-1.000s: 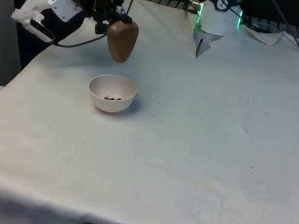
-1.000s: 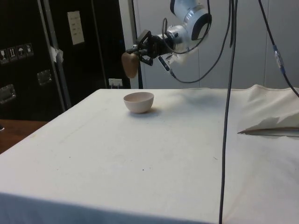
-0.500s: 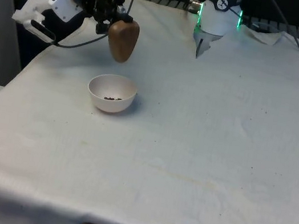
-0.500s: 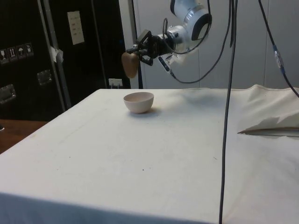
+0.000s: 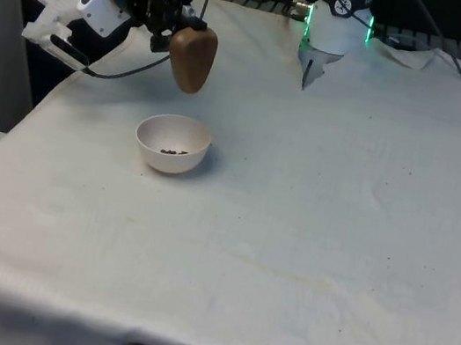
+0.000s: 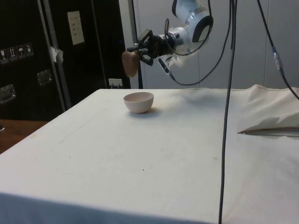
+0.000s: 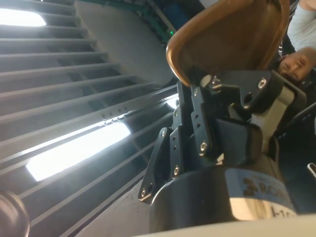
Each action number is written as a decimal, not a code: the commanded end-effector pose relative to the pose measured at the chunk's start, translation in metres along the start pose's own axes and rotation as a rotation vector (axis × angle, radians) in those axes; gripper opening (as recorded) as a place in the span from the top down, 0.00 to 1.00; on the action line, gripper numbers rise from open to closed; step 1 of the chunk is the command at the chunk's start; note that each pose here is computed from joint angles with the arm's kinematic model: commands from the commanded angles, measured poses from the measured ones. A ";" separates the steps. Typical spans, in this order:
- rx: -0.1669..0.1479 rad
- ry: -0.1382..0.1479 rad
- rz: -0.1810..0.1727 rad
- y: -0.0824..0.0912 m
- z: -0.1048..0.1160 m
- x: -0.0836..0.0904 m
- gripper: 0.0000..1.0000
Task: Pour the coffee beans from the cup into the bowl.
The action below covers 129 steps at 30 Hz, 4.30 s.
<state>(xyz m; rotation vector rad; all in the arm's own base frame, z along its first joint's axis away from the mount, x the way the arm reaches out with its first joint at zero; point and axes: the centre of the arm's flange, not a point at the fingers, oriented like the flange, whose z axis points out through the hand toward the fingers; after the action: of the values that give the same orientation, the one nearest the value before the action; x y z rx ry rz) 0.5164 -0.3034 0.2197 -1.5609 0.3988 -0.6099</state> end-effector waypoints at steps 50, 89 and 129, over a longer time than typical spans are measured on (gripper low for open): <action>-0.106 -0.074 -0.096 -0.045 0.029 -0.003 1.00; -0.274 -0.186 -0.179 -0.072 0.083 -0.014 1.00; -0.425 -0.298 -0.253 -0.093 0.146 -0.026 1.00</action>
<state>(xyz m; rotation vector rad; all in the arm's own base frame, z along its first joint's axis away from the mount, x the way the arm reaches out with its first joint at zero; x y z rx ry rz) 0.5741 -0.1642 0.3064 -2.0755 0.0928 -0.4937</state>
